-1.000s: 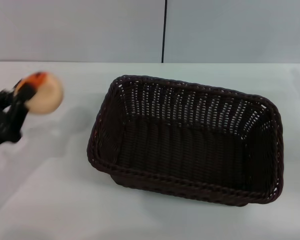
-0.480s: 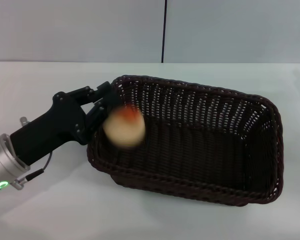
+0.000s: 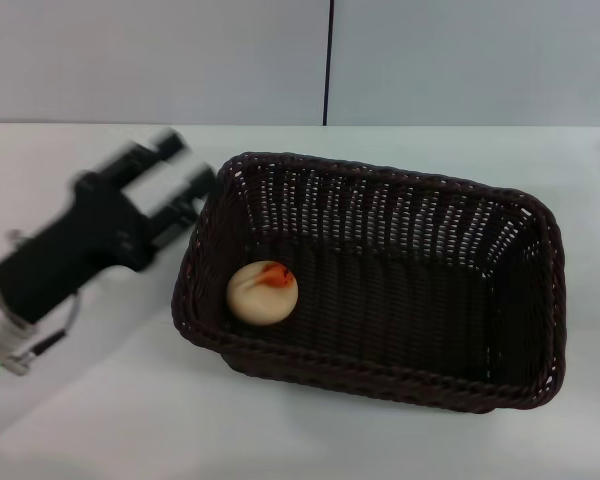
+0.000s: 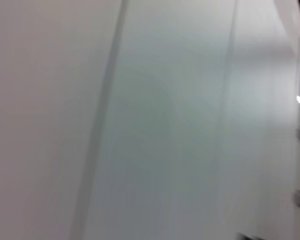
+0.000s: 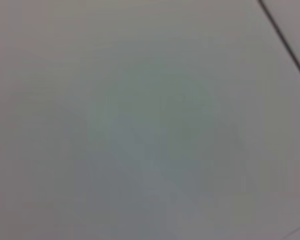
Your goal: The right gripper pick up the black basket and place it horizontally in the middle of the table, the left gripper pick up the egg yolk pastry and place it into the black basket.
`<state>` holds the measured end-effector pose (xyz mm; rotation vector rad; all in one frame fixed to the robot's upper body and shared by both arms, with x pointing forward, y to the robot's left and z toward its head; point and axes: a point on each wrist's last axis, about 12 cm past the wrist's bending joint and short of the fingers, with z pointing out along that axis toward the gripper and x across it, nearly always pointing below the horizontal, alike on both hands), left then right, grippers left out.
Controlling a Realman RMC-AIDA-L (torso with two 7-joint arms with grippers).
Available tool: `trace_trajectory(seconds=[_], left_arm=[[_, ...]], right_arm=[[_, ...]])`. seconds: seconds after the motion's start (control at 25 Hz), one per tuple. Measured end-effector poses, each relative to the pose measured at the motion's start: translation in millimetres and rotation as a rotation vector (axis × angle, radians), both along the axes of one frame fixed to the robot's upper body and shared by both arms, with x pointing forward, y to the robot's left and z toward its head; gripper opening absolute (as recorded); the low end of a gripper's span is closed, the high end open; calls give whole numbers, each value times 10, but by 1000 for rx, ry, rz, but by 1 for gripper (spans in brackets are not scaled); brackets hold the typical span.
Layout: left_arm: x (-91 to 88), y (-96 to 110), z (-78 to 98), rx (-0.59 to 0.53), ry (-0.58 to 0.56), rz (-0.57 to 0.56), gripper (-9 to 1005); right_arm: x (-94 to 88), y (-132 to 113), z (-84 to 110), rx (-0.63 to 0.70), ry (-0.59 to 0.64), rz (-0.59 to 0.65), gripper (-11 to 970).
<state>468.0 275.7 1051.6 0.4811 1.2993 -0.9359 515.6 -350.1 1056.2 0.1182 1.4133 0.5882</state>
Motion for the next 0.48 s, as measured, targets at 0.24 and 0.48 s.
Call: trace_trajectory(seconds=[0.24, 0.48], left_arm=[[-169, 307, -25, -59, -92, 336, 620], [-475, 730, -71, -156, -130, 757, 713]], right_arm=[[-115, -166, 2, 39, -29, -94, 508], [-304, -382, -15, 101, -66, -237, 508]])
